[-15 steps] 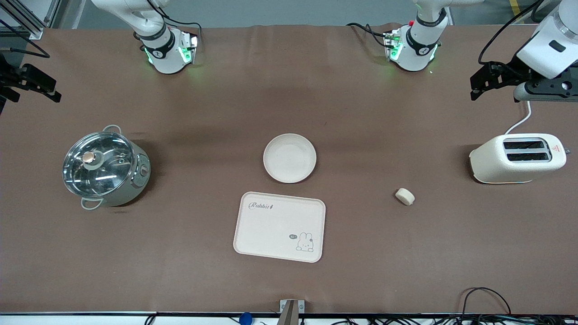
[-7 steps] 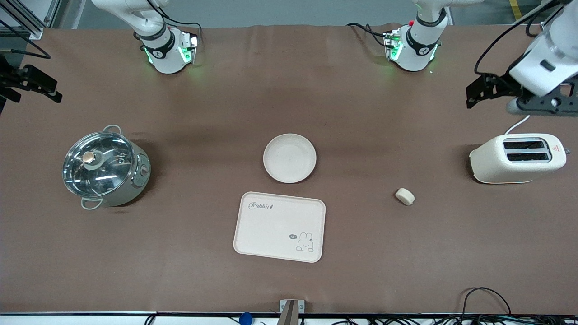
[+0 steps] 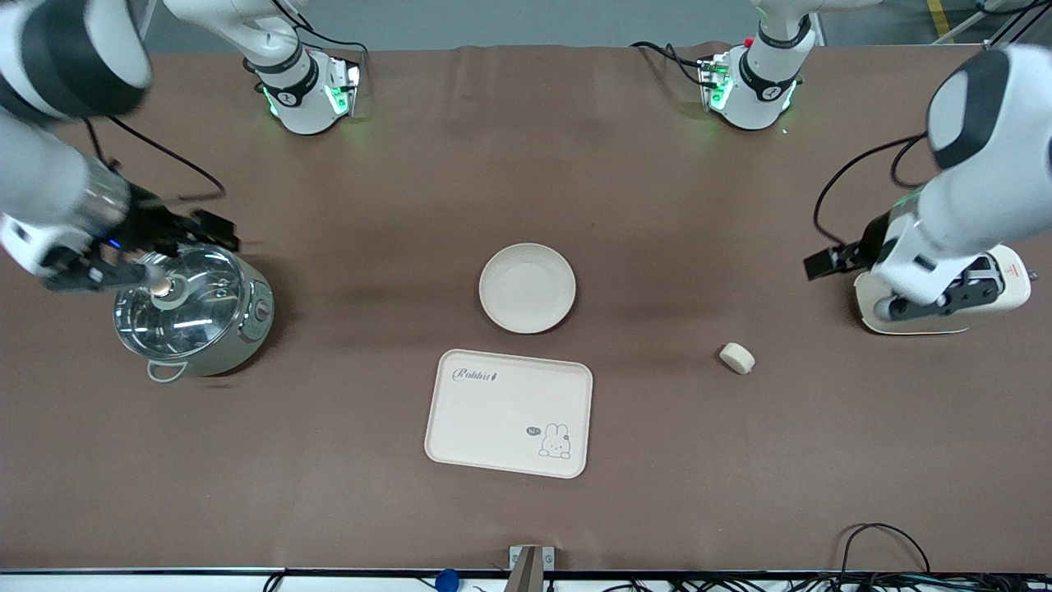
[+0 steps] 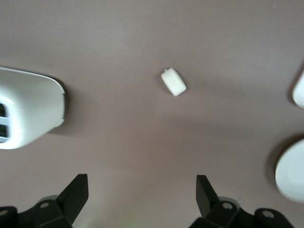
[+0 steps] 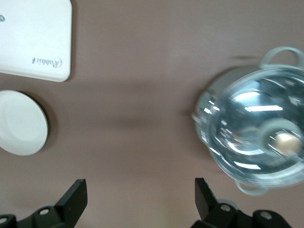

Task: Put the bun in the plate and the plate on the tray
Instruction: 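Reach the left gripper to the bun while the right gripper nears the plate, then grasp the bun with the left gripper while the right gripper grips the plate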

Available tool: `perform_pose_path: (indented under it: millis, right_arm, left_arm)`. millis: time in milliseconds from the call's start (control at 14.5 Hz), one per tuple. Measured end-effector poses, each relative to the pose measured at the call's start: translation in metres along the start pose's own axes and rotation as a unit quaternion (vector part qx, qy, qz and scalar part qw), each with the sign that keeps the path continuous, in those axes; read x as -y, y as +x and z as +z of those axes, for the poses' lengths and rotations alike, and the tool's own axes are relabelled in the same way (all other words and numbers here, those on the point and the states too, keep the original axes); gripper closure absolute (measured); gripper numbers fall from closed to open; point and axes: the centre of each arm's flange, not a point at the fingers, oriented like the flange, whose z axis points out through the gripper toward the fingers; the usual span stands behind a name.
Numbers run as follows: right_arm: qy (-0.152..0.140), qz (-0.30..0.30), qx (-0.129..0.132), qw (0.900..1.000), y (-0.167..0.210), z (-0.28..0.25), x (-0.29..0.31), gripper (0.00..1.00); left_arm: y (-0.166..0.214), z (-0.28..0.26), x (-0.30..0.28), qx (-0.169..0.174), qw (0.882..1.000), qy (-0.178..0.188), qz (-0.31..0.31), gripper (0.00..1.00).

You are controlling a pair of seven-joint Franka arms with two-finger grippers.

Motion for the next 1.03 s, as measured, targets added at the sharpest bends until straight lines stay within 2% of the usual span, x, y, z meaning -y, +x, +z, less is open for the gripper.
perform_pose_path:
  millis: [206, 481, 619, 688, 825, 1031]
  right_arm:
    - [0.032, 0.009, 0.004, 0.999, 0.03, 0.068, 0.024, 0.0]
    - [0.1, 0.056, 0.028, 0.993, 0.021, 0.149, 0.028, 0.0]
    - [0.105, 0.056, 0.03, 0.992, 0.011, 0.175, 0.044, 0.0]
    - [0.102, 0.05, 0.021, 0.993, 0.007, 0.187, 0.057, 0.0]
    - [0.09, 0.037, 0.006, 0.995, -0.006, 0.214, 0.081, 0.0]
    - [0.09, 0.039, 0.009, 0.995, -0.022, 0.242, 0.11, 0.0]
  left_arm:
    - [0.026, 0.064, -0.012, 0.004, 0.997, -0.005, -0.072, 0.0]
    - [0.048, 0.146, -0.034, 0.019, 0.987, -0.006, -0.159, 0.0]
    - [0.057, 0.181, -0.045, 0.017, 0.979, -0.012, -0.203, 0.0]
    - [0.061, 0.196, -0.047, 0.016, 0.975, -0.014, -0.22, 0.0]
    - [0.067, 0.223, -0.049, 0.017, 0.972, -0.018, -0.235, 0.0]
    - [0.073, 0.251, -0.044, 0.024, 0.97, -0.015, -0.243, 0.0]
